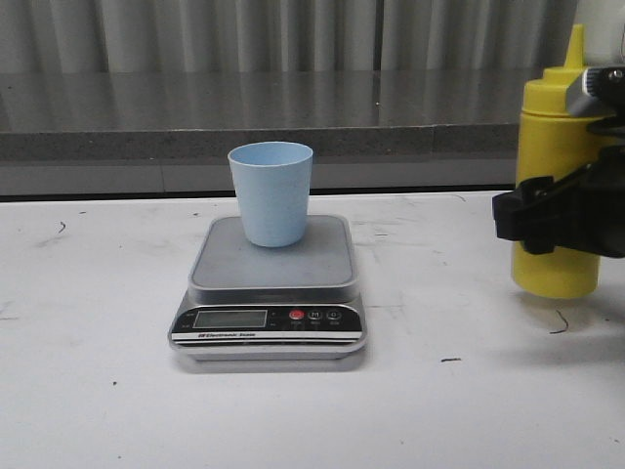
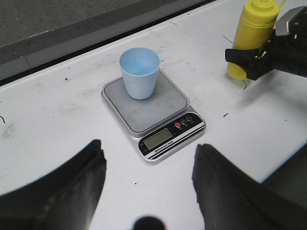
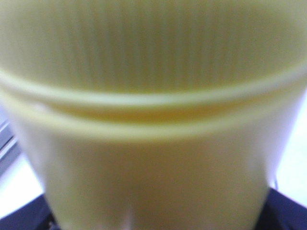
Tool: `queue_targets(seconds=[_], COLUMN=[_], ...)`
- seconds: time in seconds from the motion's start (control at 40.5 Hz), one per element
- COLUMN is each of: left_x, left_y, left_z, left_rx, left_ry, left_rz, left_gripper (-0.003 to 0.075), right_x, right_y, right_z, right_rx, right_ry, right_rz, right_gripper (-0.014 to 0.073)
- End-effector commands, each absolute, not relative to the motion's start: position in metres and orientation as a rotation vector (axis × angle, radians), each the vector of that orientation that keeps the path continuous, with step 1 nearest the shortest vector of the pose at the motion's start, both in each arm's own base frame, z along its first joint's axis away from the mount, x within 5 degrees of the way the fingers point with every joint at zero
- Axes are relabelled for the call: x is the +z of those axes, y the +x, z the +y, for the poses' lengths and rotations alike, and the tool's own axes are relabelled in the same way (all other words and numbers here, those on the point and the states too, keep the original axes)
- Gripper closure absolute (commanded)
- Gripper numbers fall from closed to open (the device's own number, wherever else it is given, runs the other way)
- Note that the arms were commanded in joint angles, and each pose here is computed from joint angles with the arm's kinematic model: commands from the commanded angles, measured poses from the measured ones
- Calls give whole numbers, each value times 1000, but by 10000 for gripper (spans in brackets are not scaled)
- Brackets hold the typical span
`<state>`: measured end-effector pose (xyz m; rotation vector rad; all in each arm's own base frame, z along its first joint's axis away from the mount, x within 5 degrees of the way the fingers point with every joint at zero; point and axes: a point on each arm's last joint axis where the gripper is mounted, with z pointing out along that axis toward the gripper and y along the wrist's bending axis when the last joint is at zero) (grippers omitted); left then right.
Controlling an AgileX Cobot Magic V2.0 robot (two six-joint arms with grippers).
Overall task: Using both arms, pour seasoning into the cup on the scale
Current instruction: 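Lift the yellow bottle and tilt its nozzle down toward the cup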
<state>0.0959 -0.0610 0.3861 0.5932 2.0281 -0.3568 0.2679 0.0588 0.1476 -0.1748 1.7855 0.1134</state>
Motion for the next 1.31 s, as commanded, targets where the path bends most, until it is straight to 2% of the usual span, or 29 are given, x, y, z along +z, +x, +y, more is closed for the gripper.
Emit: queue_targets(seconds=[0.0, 0.345, 0.715, 1.011, 1.283], left_x=[400, 400, 400, 400, 400], left_y=[96, 96, 96, 96, 96], left_z=[-62, -62, -62, -62, -62], left_rx=[-388, -388, -388, -388, -388], left_ry=[561, 561, 561, 561, 561], left_rz=[1935, 1935, 1935, 1935, 1935], left_gripper=[321, 321, 321, 321, 321], right_x=[186, 244, 307, 321, 328], right_y=[270, 293, 337, 367, 388], right_z=[60, 75, 118, 148, 163], right_rx=[41, -194, -308, -502, -858], right_ry=[-269, -725, -1119, -1410, -1536], right_rz=[1649, 1790, 1698, 1601, 1566], right_gripper=[238, 238, 277, 277, 277])
